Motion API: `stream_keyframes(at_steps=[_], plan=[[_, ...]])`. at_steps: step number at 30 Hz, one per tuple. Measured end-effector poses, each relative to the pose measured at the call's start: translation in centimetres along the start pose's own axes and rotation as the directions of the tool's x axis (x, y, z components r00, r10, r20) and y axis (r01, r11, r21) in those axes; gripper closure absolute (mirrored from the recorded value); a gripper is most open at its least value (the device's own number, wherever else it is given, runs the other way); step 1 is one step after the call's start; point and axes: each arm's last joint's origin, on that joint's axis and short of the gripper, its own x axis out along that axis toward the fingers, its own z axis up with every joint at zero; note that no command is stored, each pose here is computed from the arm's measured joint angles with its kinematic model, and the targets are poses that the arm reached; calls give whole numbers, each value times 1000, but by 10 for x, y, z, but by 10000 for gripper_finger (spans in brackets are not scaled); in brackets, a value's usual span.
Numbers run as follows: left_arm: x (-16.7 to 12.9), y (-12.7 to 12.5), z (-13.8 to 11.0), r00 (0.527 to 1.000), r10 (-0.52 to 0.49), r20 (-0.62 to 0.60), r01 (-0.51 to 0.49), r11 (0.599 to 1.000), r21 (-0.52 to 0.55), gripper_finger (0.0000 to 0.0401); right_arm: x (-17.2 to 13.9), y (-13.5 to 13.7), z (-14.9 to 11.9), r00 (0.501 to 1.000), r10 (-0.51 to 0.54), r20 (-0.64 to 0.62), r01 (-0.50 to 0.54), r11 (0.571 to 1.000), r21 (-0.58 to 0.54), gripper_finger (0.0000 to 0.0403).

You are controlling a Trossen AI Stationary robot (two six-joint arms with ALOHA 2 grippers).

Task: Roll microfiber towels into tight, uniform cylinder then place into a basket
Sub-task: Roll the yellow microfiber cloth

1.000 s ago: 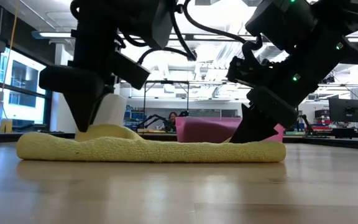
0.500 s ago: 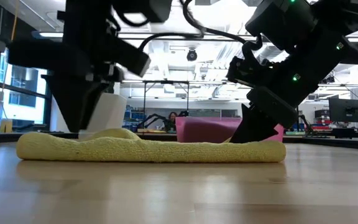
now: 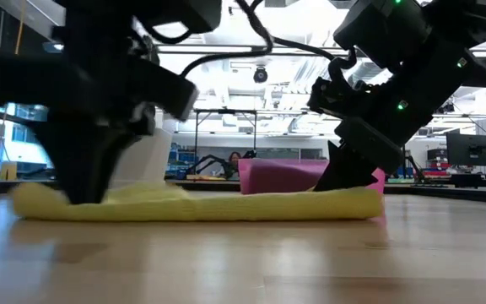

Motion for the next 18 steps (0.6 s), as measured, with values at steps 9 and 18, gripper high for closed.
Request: stream_keyframes(at_steps=[9,18], plan=[[-4,-16,-5,999,-53,-2,52,998,-36,302,0,-1,0,1000,-3,-2,3,1000,-2,290],[-45,-28,19,983,-111,149,114,993,-12,302,-15,5,29,994,64,88,-49,985,-163,291]])
